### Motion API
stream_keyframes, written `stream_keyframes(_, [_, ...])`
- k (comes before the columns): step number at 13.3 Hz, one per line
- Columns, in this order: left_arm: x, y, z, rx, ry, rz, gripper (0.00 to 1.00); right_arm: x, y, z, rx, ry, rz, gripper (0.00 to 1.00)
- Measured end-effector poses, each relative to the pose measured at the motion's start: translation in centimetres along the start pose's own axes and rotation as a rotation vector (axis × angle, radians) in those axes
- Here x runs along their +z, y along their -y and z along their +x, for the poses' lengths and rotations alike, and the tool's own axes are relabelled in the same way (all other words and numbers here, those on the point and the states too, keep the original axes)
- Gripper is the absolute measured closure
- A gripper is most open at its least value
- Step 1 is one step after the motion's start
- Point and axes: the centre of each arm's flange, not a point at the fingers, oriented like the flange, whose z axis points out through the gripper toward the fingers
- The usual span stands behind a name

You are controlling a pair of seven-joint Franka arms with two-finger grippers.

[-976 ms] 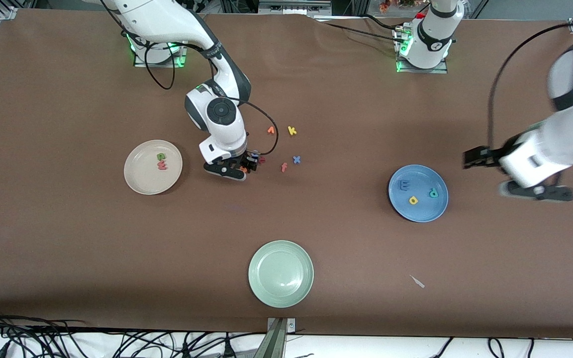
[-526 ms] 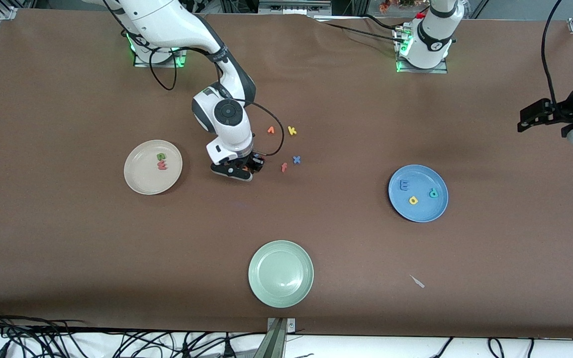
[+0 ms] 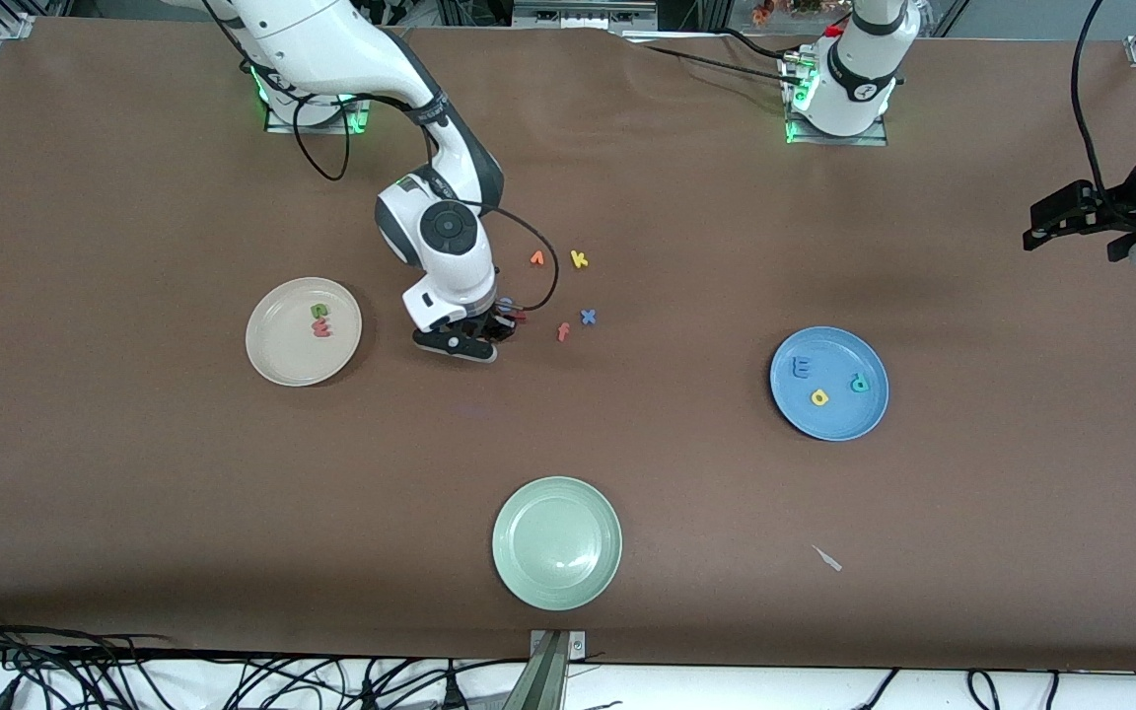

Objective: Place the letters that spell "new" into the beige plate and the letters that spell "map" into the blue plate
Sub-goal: 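Grasp the orange 6 with the right gripper and place it on the cream plate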

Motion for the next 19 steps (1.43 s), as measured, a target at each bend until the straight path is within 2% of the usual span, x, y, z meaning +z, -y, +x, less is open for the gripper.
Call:
stream_keyframes(2, [-0.1, -0.1, 0.0, 0.003, -0.002, 0.001, 0.00, -1.9, -3.3, 2.5, -0.072, 0.025, -0.068, 0.72])
stream_keyframes(5, [-0.2, -0.4, 0.1, 0.008, -0.003, 0.001, 0.00, -4.4, -9.3, 4.7, -0.162, 0.049, -0.113, 0.72])
stream_keyframes(8, [-0.4, -0.7, 0.1, 0.013, -0.006, 0.002, 0.00, -4.7, -16.5, 4.9, -0.222, 0.080, -0.125, 0.72])
stream_keyframes(11, [-0.5, -0.8, 0.1, 0.015, -0.004, 0.002, 0.00, -3.2, -22.4, 3.6, -0.244, 0.073, -0.103, 0.72])
stream_keyframes(13, [-0.5, -1.1, 0.1, 0.021, -0.003, 0.002, 0.00, -2.1, -24.2, 2.5, -0.245, 0.068, -0.093, 0.69])
stream_keyframes(16, [-0.6, -1.2, 0.1, 0.026, -0.003, 0.002, 0.00, -4.1, -24.1, 3.0, -0.240, 0.050, -0.073, 0.41])
stream_keyframes(19, [-0.6, -1.2, 0.1, 0.027, -0.004, 0.002, 0.00, -9.5, -23.4, 5.2, -0.229, 0.079, -0.076, 0.11])
